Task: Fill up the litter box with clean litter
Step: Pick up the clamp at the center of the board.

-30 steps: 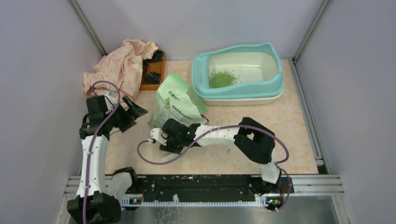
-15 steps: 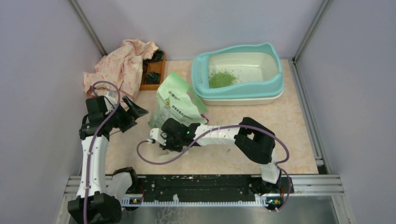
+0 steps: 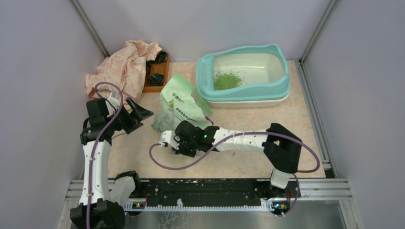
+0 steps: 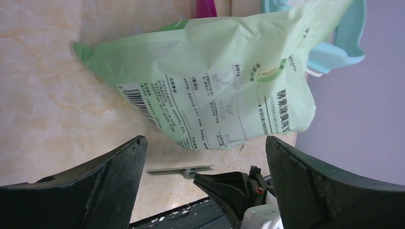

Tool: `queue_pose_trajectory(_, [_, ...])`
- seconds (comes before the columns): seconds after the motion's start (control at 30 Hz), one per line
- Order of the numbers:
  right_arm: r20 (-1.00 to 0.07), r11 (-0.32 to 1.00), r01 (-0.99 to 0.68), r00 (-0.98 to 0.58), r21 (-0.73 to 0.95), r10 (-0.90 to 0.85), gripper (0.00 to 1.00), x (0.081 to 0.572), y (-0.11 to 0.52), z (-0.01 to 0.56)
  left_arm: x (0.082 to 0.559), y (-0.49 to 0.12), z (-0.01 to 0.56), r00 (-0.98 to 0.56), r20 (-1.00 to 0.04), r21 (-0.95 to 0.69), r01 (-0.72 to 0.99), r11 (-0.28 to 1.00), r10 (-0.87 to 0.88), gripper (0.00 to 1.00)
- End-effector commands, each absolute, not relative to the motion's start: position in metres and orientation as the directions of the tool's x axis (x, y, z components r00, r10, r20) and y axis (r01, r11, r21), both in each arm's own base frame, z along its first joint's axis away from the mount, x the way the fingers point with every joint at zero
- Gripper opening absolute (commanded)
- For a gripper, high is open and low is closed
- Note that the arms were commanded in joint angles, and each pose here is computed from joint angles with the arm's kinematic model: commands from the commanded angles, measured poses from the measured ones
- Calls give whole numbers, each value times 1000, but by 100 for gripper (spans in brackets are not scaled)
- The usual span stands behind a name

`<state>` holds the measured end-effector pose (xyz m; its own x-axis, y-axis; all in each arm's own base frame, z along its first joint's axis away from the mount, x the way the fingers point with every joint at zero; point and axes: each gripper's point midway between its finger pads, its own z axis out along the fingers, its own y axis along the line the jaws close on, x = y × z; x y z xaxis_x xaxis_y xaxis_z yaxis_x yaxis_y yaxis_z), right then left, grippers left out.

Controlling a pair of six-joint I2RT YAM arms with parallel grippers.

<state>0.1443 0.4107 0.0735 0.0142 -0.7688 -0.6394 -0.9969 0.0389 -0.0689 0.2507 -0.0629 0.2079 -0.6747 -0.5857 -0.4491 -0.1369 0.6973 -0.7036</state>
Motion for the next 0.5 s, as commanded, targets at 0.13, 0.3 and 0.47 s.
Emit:
queue_pose_trajectory(0.13, [-783, 141, -983, 3, -115, -622, 0, 146, 400, 165, 238, -100, 253, -696, -507, -800, 160, 578, -509, 99])
queue_pose_trajectory(0.3, [-831, 216, -968, -15, -127, -555, 0, 157, 391, 205, 226, -122, 271, -725, -492, -857, 305, 415, -482, 99])
queue_pose_trajectory(0.47, [-916, 367, -926, -75, -82, -395, 0, 189, 370, 266, 222, -129, 286, -726, -490, -868, 361, 340, -482, 99])
